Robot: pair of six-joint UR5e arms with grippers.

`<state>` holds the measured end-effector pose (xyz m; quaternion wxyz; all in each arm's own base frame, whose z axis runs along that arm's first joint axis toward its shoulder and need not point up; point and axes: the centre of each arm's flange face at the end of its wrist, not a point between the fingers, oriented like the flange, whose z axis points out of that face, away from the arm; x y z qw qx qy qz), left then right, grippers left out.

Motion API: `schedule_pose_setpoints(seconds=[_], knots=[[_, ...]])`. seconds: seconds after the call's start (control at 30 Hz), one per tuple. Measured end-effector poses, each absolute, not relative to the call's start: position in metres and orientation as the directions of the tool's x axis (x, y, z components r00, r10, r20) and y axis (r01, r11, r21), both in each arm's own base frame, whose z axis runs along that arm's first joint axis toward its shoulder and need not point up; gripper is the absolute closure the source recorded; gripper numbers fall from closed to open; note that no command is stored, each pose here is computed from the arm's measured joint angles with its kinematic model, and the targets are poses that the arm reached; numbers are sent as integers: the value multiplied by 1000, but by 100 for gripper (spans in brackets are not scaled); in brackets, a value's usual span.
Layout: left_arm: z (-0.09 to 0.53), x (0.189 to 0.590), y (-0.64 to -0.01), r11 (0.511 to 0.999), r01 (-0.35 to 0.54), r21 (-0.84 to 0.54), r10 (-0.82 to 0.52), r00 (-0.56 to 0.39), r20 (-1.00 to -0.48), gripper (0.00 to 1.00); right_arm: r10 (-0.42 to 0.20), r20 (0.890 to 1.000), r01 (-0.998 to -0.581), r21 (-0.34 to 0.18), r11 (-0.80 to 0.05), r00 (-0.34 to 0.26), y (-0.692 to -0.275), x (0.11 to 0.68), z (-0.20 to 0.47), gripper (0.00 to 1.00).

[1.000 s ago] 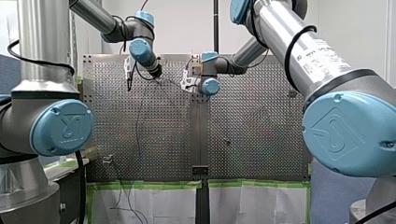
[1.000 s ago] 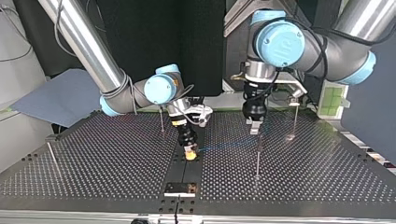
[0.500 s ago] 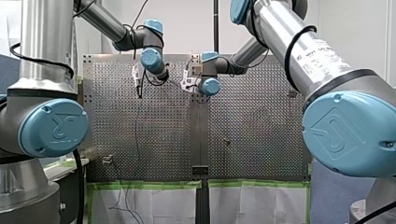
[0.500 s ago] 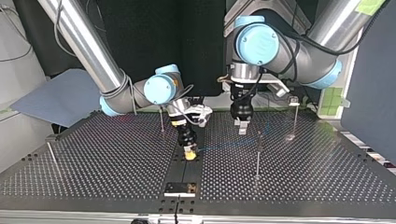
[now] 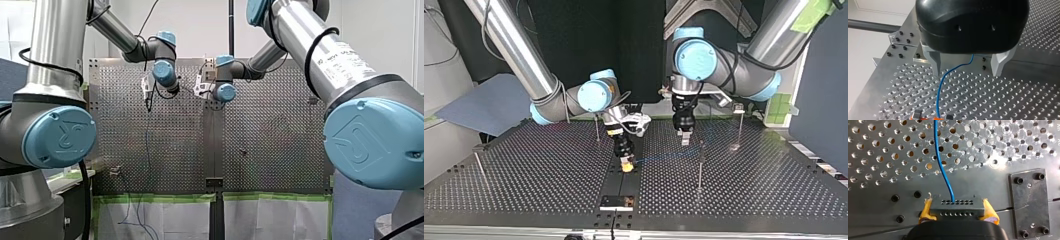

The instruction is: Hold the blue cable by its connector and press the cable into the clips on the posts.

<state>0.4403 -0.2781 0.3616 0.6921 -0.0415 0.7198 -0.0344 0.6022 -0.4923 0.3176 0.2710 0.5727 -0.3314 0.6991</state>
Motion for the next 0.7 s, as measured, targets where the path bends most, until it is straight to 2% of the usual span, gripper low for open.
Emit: schedule_pose_setpoints(seconds=[0.33,0.7], knots=[[377,452,-279,991,-29,-132,-131,27,-991,0,1,981,-759,-151,-633,-196,-493,602,318,100],[381,476,-287,993,-54,-109,-108,5,-994,0,1,981,-759,-151,-633,-196,-493,602,318,100]])
